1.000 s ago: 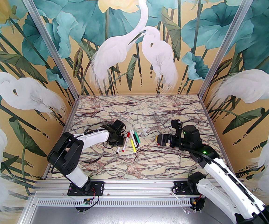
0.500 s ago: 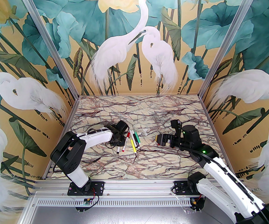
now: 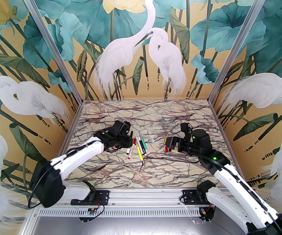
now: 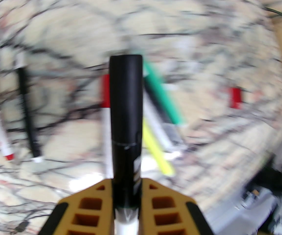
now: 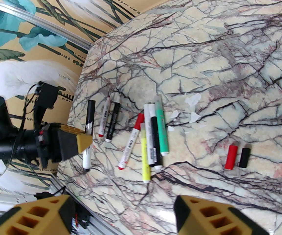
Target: Open the pen caps
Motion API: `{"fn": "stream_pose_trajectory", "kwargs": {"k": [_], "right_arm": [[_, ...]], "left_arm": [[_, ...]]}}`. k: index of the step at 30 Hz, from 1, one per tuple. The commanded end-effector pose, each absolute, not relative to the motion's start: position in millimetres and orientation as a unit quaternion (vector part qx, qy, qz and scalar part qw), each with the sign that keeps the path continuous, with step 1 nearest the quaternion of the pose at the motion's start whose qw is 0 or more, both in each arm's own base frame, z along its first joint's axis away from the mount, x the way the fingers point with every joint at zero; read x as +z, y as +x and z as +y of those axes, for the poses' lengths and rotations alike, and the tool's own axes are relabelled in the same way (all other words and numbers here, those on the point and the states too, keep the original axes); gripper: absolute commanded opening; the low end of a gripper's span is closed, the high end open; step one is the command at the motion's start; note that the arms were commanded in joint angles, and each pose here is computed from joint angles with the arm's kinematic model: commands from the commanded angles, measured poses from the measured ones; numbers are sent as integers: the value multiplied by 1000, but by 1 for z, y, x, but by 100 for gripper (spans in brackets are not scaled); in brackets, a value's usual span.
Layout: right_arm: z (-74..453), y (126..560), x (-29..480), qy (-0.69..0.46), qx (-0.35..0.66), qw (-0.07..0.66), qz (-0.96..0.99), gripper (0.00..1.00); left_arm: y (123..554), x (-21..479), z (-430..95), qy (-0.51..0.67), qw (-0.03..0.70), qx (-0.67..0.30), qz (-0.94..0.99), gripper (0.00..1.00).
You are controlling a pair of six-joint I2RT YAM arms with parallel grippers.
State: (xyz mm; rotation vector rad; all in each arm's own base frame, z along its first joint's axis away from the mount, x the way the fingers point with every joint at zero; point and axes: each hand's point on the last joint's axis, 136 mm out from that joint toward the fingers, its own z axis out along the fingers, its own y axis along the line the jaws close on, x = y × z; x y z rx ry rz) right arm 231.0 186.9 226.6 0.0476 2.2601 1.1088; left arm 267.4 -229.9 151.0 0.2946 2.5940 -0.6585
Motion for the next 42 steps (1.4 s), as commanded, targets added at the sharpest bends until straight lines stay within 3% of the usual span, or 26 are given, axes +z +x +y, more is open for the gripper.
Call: {"fn": "stream_pose_trajectory", "kwargs": {"k": [1, 7, 23, 42], "right_arm": [[193, 238, 246, 34, 415, 319, 852, 67], [217, 248, 258, 26, 412, 314, 855, 61], [252, 258, 253, 19, 416, 276, 866, 62], [266, 255, 245, 13, 432, 246, 868, 41]], "left_arm": [[247, 187, -272, 161, 223, -377, 884, 16], [221, 212, -304, 220, 221, -469, 826, 13], [198, 222, -338, 279, 223, -491, 795, 11], [194, 227, -346, 288, 229, -494, 788, 11]]}}
